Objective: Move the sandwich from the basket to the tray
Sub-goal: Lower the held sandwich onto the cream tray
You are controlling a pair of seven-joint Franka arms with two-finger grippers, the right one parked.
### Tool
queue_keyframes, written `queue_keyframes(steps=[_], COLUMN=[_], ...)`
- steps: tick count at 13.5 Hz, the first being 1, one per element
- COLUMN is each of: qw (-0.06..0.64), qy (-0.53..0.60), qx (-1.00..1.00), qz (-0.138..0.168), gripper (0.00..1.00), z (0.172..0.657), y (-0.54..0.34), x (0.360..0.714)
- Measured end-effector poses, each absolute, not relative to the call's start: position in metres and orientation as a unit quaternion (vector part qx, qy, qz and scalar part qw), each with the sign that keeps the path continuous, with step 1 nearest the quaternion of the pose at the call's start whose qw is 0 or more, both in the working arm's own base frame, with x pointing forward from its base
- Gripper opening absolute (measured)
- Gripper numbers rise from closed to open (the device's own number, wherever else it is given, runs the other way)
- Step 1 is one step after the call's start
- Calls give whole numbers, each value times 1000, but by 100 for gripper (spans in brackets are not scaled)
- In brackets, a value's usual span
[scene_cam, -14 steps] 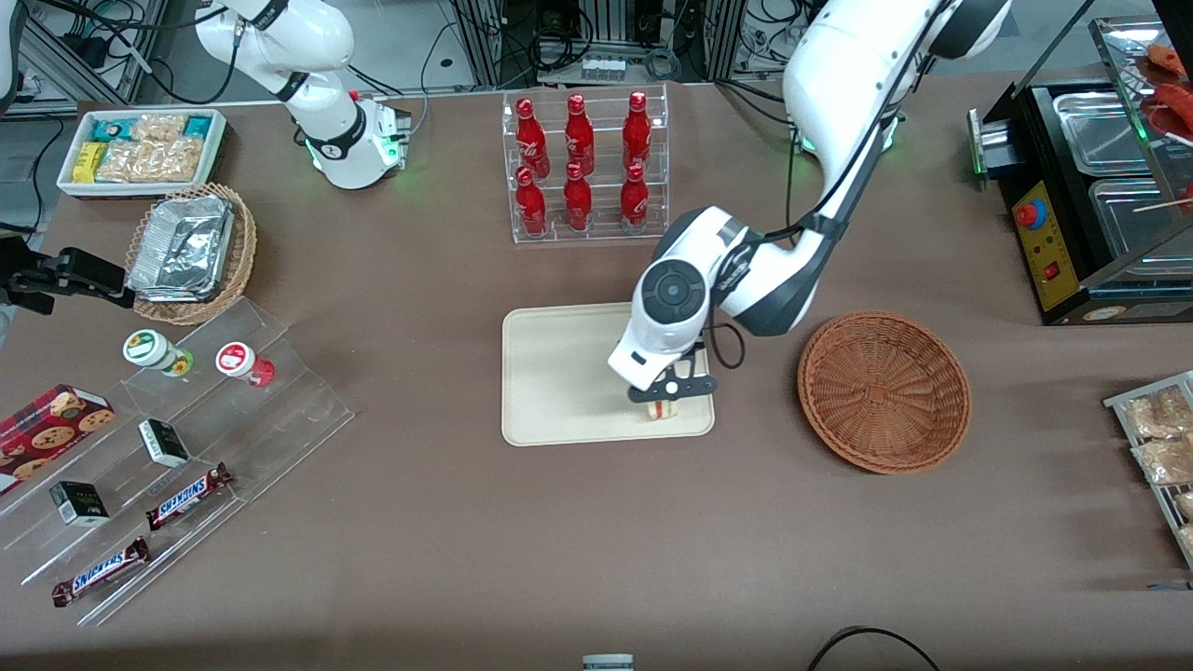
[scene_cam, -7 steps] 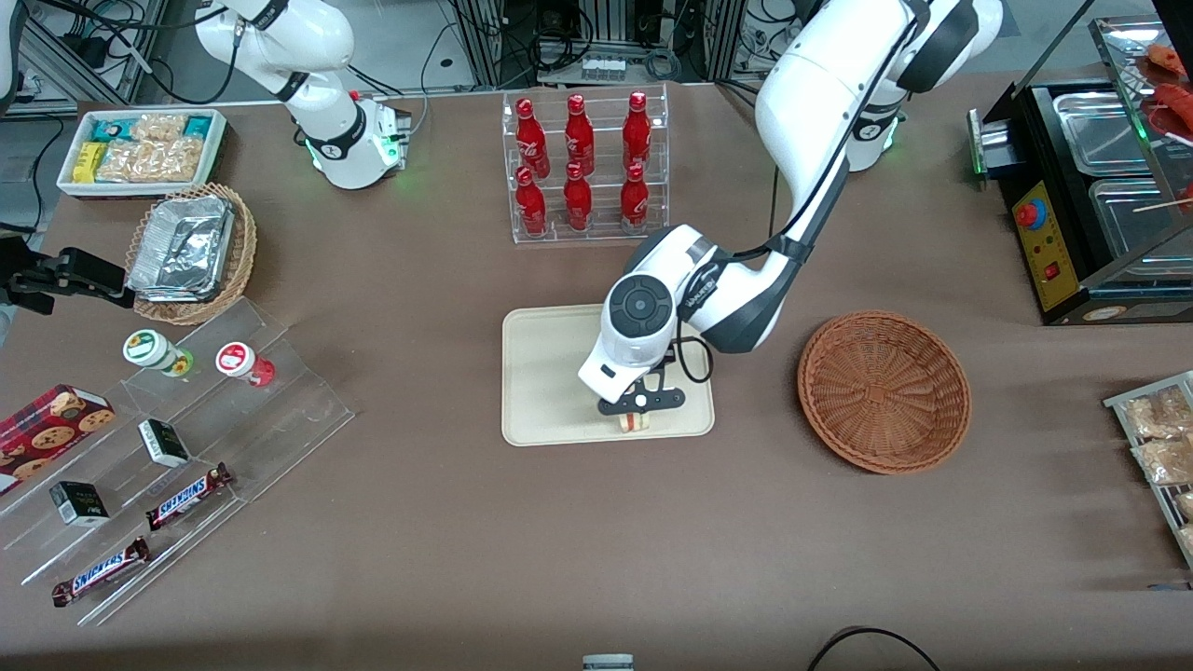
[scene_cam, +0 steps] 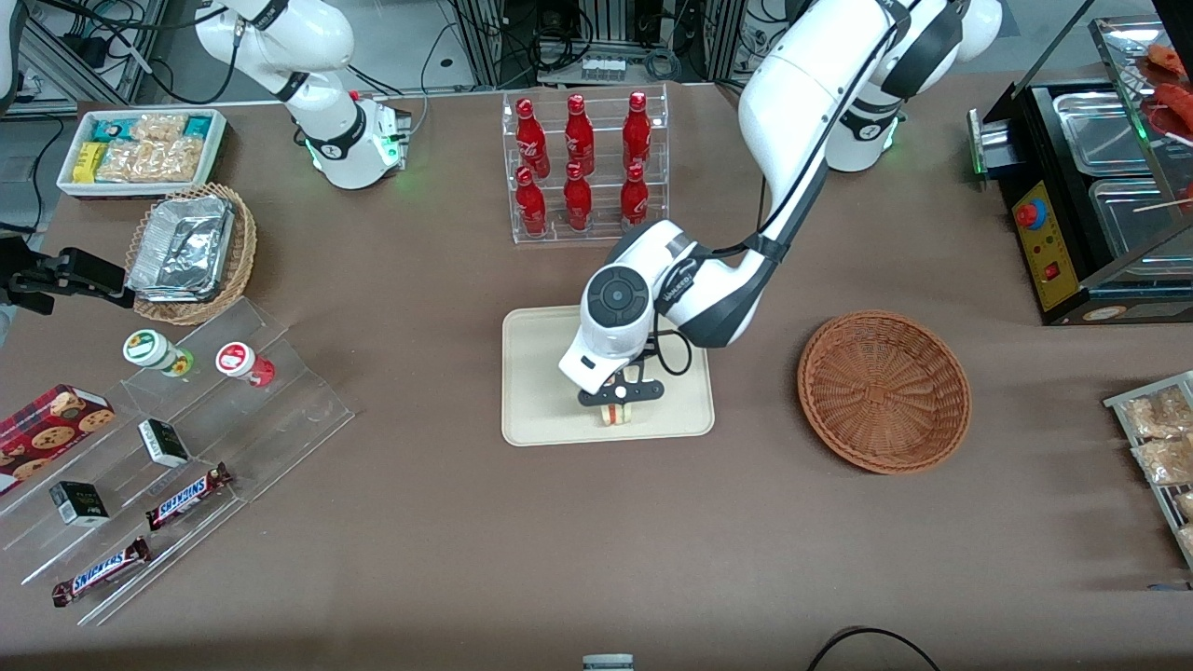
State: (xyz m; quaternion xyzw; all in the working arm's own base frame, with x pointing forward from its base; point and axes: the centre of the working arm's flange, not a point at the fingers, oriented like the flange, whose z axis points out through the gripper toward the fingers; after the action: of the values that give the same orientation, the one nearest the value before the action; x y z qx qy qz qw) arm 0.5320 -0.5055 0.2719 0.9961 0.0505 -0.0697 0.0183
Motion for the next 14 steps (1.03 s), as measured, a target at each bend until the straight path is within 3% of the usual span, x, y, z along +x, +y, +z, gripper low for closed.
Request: queue_keyframes(steps=[11,14], qw=[7,0], qy=[33,25], qx=[996,997], qz=[-84,-76], gripper=[15,15], z=[253,251], y=[-522,-520], x=[507,508])
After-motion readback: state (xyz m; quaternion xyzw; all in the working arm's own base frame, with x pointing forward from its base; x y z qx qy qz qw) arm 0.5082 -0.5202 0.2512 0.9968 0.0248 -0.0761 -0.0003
